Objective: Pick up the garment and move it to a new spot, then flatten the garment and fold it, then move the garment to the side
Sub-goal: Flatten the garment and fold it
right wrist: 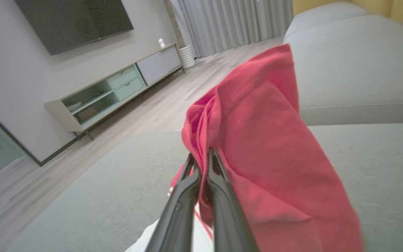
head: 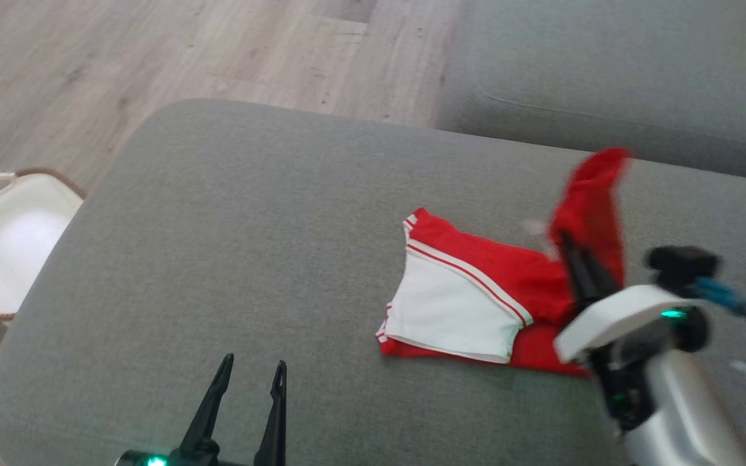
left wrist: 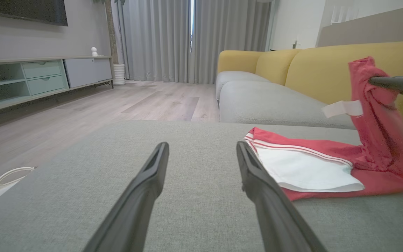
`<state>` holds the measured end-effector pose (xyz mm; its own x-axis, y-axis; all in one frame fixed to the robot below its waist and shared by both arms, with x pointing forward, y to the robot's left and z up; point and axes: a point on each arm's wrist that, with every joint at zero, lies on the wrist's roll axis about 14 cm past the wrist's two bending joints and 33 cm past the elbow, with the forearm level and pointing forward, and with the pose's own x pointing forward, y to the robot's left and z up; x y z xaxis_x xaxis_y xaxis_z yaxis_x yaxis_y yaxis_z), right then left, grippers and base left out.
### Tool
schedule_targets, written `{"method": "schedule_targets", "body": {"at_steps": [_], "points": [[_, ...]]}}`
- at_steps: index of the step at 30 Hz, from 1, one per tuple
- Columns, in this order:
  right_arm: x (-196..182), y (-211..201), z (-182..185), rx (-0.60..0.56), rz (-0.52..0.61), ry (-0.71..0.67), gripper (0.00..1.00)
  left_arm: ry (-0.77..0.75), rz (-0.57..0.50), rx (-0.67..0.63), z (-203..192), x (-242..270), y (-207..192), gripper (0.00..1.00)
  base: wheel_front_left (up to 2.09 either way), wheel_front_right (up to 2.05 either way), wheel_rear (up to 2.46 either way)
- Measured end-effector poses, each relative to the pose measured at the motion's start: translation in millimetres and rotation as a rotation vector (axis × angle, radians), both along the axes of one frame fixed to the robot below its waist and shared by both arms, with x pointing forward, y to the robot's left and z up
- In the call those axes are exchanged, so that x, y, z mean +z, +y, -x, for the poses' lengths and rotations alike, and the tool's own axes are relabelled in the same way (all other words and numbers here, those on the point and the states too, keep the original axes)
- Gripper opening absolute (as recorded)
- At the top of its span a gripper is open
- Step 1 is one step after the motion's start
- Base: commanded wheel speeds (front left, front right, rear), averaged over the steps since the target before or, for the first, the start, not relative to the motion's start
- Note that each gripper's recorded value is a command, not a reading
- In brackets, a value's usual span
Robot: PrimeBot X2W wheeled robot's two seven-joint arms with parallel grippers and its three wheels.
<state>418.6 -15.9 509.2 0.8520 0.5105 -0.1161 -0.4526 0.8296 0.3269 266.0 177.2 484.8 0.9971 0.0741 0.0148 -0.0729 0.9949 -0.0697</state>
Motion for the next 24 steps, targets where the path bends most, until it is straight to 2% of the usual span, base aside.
{"method": "schedule_targets", "body": {"at_steps": [6,10,11,12,19,24], "points": [[-23.0,61.0,29.1,0.189,0.019,0.069,0.00,-0.006,-0.001,0.032,5.2,0.9,7.7,1.00,0.00,0.00,0.00],[-39.6,87.7,52.5,0.271,-0.023,0.120,0.00,-0.005,-0.007,0.045,7.6,0.7,10.5,1.00,0.00,0.00,0.00],[-40.3,92.9,56.0,0.283,-0.041,0.124,0.14,-0.005,-0.007,0.046,7.7,0.7,10.6,1.00,0.00,0.00,0.00],[-40.9,96.9,58.1,0.290,-0.058,0.129,1.00,-0.006,-0.006,0.045,7.5,0.8,10.3,1.00,0.00,0.00,0.00],[-20.5,95.6,43.7,0.227,-0.149,0.031,1.00,-0.021,0.002,0.031,4.2,4.4,4.8,1.00,0.00,0.00,0.00],[-1.6,66.2,24.5,0.129,-0.129,-0.071,1.00,-0.038,0.004,0.014,-0.8,9.3,-0.9,1.00,0.00,0.00,0.00]]}}
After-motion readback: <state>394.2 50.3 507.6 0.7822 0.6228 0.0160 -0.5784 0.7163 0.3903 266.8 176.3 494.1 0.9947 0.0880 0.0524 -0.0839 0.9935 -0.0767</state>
